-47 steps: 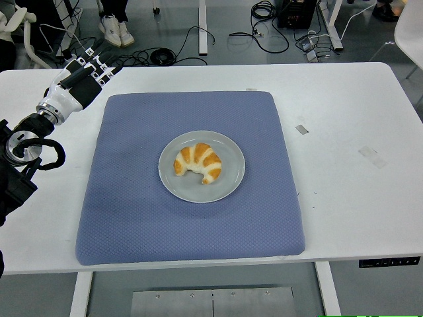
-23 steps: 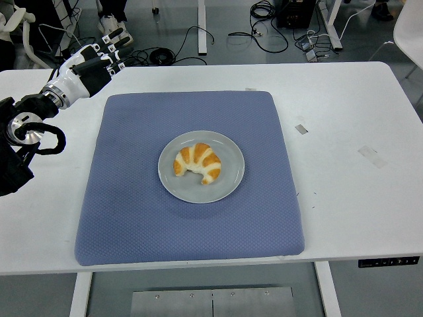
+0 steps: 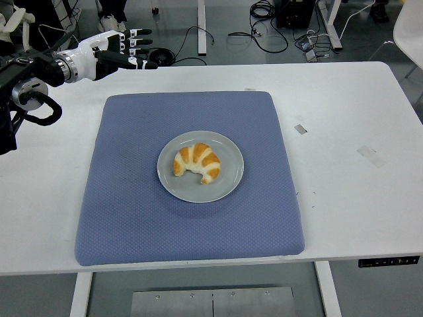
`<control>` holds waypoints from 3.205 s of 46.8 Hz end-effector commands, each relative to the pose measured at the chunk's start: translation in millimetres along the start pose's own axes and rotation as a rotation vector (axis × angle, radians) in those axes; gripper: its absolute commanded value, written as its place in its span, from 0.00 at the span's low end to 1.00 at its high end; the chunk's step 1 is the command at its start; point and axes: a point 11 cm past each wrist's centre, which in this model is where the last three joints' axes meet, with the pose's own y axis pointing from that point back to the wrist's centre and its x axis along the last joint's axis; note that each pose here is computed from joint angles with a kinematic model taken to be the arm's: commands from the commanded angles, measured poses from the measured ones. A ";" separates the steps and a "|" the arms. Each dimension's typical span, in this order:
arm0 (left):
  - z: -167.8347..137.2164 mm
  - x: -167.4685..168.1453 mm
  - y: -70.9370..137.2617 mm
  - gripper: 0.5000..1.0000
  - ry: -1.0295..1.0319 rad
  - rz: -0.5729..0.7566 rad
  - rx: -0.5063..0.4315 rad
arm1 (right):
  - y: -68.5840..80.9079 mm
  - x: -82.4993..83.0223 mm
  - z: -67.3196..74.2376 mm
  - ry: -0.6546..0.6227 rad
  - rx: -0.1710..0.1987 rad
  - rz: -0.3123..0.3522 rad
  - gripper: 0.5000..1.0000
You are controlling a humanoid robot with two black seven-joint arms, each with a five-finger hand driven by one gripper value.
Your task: Place the bread on the table
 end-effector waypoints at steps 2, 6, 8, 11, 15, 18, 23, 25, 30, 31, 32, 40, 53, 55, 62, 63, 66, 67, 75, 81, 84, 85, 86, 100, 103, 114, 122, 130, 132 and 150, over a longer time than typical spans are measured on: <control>5.8 -14.0 -7.5 0.90 -0.087 0.022 0.009 | -0.1 0.0 -0.6 -0.001 0.001 0.000 1.00; 8.3 -37.2 -11.0 0.91 -0.212 -0.029 0.015 | 0.1 0.0 0.3 -0.001 0.000 0.000 1.00; 9.6 -44.0 -9.8 0.91 -0.269 -0.049 0.016 | 0.1 0.0 0.3 -0.001 0.000 0.000 1.00; 12.7 -52.6 -5.9 0.93 -0.319 -0.086 0.010 | 0.1 0.0 0.3 -0.001 0.000 0.000 1.00; 20.0 -57.3 -0.5 0.95 -0.350 -0.117 -0.004 | 0.1 0.0 0.3 0.001 0.000 0.000 1.00; 25.3 -62.2 1.1 0.95 -0.368 -0.142 -0.010 | -0.1 0.0 -0.6 -0.001 0.001 0.000 1.00; 22.7 -76.1 8.0 0.95 -0.445 -0.212 0.002 | 0.1 0.0 0.3 0.001 0.000 0.000 1.00; 22.4 -82.2 11.3 0.95 -0.499 -0.237 0.005 | -0.1 -0.1 -0.6 0.001 0.001 0.000 1.00; 19.5 -99.0 17.1 0.95 -0.624 -0.291 0.019 | -0.1 -0.1 -0.6 0.001 0.001 0.000 1.00; 19.1 -100.5 18.2 0.95 -0.645 -0.295 0.027 | -0.1 0.0 -0.6 -0.001 0.001 0.000 1.00; 18.7 -100.1 19.5 0.95 -0.663 -0.295 0.037 | 0.1 0.0 0.3 -0.001 0.000 0.000 1.00; 24.9 -98.4 20.5 0.95 -0.720 -0.277 0.080 | -0.1 -0.1 -0.6 0.001 0.001 0.000 1.00; 24.9 -140.9 27.9 0.95 -0.822 -0.408 0.054 | 0.1 0.0 0.3 0.001 0.000 0.000 1.00; 20.7 -143.3 28.7 0.95 -0.833 -0.420 0.063 | 0.1 0.0 0.3 -0.001 0.000 0.000 1.00; 7.9 -146.8 28.3 0.95 -0.850 -0.441 0.096 | 0.1 0.0 0.3 -0.001 0.000 0.000 1.00; 7.4 -147.0 28.0 0.95 -0.852 -0.442 0.098 | 0.1 0.0 0.3 -0.001 0.000 0.000 1.00; 0.4 -146.0 27.7 0.95 -0.861 -0.445 0.117 | 0.1 -0.1 0.3 0.002 0.000 -0.001 1.00; -1.9 -145.3 27.8 0.95 -0.869 -0.446 0.125 | -0.1 0.0 -0.6 0.000 0.001 0.000 1.00; -8.8 -152.6 26.6 0.95 -0.871 -0.467 0.132 | 0.1 0.0 0.3 -0.001 0.000 0.000 1.00; -13.3 -152.8 27.0 0.95 -0.862 -0.472 0.137 | 0.1 0.0 0.3 0.000 0.000 0.000 1.00; -14.7 -153.7 26.9 0.95 -0.860 -0.477 0.134 | 0.1 0.0 0.3 0.000 0.000 0.000 1.00; -15.2 -153.8 26.9 0.95 -0.859 -0.477 0.133 | 0.1 0.0 0.3 -0.001 0.000 0.000 1.00; -16.9 -153.5 27.0 0.95 -0.855 -0.476 0.135 | 0.1 0.0 0.3 -0.001 0.000 0.000 1.00; -25.5 -161.6 22.4 0.95 -0.848 -0.485 0.138 | -0.1 0.0 -0.6 -0.001 0.001 0.000 1.00; -25.7 -163.1 21.3 0.95 -0.846 -0.486 0.137 | -0.1 -0.1 -0.6 0.001 0.001 0.000 1.00; -31.7 -168.9 18.2 0.94 -0.838 -0.494 0.141 | 0.1 0.0 0.3 0.000 0.000 0.000 1.00; -37.6 -170.4 17.2 0.94 -0.828 -0.484 0.141 | 0.1 0.0 0.3 0.001 0.000 0.000 1.00; -41.7 -169.7 16.9 0.81 -0.823 -0.476 0.142 | 0.1 0.0 0.3 0.001 0.000 0.000 1.00; -41.1 -168.5 15.9 0.72 -0.831 -0.464 0.139 | 0.1 0.0 0.3 0.000 0.000 0.000 1.00; -40.7 -162.7 11.1 0.00 -0.882 -0.431 0.138 | 0.1 0.0 0.3 -0.001 0.000 0.000 1.00</control>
